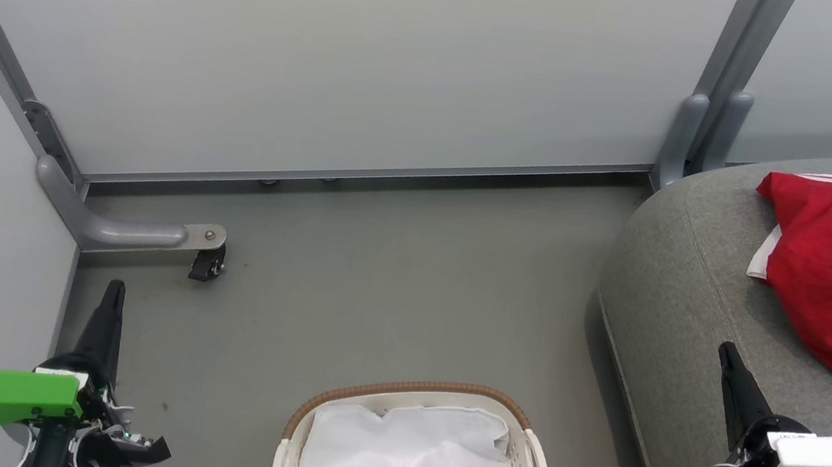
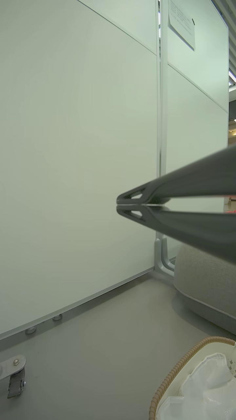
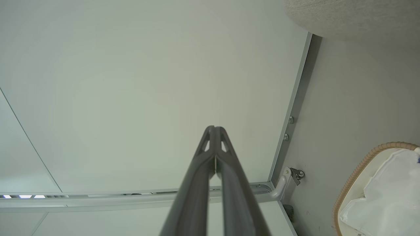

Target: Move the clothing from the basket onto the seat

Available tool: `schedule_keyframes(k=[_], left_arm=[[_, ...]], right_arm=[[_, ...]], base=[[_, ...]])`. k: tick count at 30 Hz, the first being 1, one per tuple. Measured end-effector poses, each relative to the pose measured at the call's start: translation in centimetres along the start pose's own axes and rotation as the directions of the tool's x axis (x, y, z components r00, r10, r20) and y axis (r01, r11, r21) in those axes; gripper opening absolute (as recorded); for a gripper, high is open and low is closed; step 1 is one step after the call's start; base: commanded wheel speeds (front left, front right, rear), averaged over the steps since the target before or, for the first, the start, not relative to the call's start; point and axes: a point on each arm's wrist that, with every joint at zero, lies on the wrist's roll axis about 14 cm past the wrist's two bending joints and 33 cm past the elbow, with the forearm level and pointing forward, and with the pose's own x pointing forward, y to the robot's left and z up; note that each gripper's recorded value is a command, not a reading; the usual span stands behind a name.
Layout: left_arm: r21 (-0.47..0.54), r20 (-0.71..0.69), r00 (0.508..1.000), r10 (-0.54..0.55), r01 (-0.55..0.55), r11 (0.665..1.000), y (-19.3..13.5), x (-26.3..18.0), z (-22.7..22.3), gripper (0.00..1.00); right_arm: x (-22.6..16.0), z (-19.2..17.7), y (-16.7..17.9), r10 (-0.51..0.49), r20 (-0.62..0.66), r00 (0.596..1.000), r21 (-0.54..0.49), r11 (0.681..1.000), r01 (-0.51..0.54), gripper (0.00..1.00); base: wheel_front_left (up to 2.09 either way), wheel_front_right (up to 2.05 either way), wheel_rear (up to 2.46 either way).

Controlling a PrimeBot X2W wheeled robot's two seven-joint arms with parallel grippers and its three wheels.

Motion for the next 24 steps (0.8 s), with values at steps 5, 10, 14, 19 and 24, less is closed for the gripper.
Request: schedule_keyframes(k=[5, 10, 14, 19, 24], left_arm=[[0.000, 0.000, 1.000, 0.000, 0.000, 1.000, 0.00, 0.00, 0.00, 0.00], [0.000, 0.000, 1.000, 0.000, 0.000, 1.000, -0.01, 0.00, 0.00, 0.00], [0.000, 0.000, 1.000, 0.000, 0.000, 1.000, 0.00, 0.00, 0.00, 0.00], [0.000, 0.000, 1.000, 0.000, 0.000, 1.000, -0.01, 0.00, 0.00, 0.00], [0.000, 0.000, 1.000, 0.000, 0.000, 1.000, 0.00, 0.00, 0.00, 0.00]], right_arm=[[0.00, 0.00, 0.00, 0.000, 0.000, 1.000, 0.000, 1.000, 0.000, 0.00], [0.00, 0.00, 0.01, 0.000, 0.000, 1.000, 0.000, 1.000, 0.000, 0.00], [0.00, 0.00, 0.01, 0.000, 0.000, 1.000, 0.000, 1.000, 0.000, 0.00], [0.00, 0.00, 0.00, 0.000, 0.000, 1.000, 0.000, 1.000, 0.000, 0.00], [0.00, 0.00, 0.00, 0.000, 0.000, 1.000, 0.000, 1.000, 0.000, 0.00]], base=[[0.00, 0.00, 0.00], [0.00, 0.00, 0.00], [0.00, 0.00, 0.00], [0.00, 0.00, 0.00], [0.00, 0.00, 0.00]])
